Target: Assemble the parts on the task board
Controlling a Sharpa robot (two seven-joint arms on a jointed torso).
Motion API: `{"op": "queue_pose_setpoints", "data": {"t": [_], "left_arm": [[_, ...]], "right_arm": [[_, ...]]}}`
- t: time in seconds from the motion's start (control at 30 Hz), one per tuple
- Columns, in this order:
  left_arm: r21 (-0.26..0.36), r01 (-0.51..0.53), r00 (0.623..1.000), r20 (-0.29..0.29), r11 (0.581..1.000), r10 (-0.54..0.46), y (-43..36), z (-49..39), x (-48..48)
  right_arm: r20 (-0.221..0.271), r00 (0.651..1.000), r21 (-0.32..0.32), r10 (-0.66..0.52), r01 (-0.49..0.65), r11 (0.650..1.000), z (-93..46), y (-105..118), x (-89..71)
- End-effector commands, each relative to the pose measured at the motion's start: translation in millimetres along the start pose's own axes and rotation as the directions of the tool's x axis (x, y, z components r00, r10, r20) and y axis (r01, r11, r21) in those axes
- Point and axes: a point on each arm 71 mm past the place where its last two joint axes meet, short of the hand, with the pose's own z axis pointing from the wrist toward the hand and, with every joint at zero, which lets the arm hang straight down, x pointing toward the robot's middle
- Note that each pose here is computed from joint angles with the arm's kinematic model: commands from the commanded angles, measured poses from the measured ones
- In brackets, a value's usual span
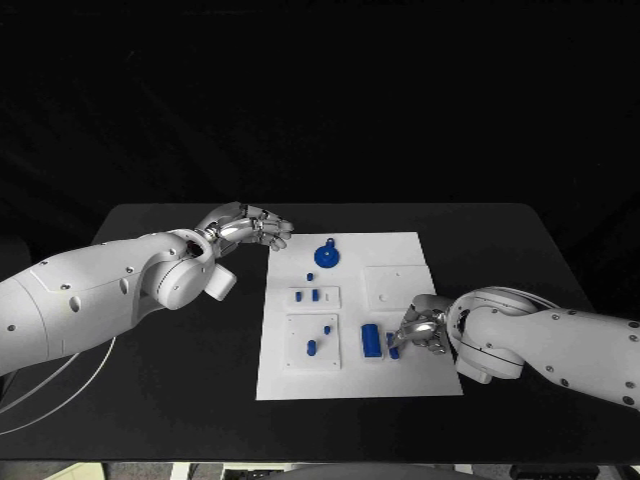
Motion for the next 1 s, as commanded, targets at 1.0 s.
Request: {"op": "queue_pose_setpoints", "data": {"t": [1.0], "left_arm": [[0.007, 0.008, 1.000, -0.011, 1.000, -0.008, -0.8, -0.1, 0.4]], "right_arm": [[-0.089, 0.989, -0.042, -0.114, 0.110, 0.993, -6.5, -11, 4.6]]}}
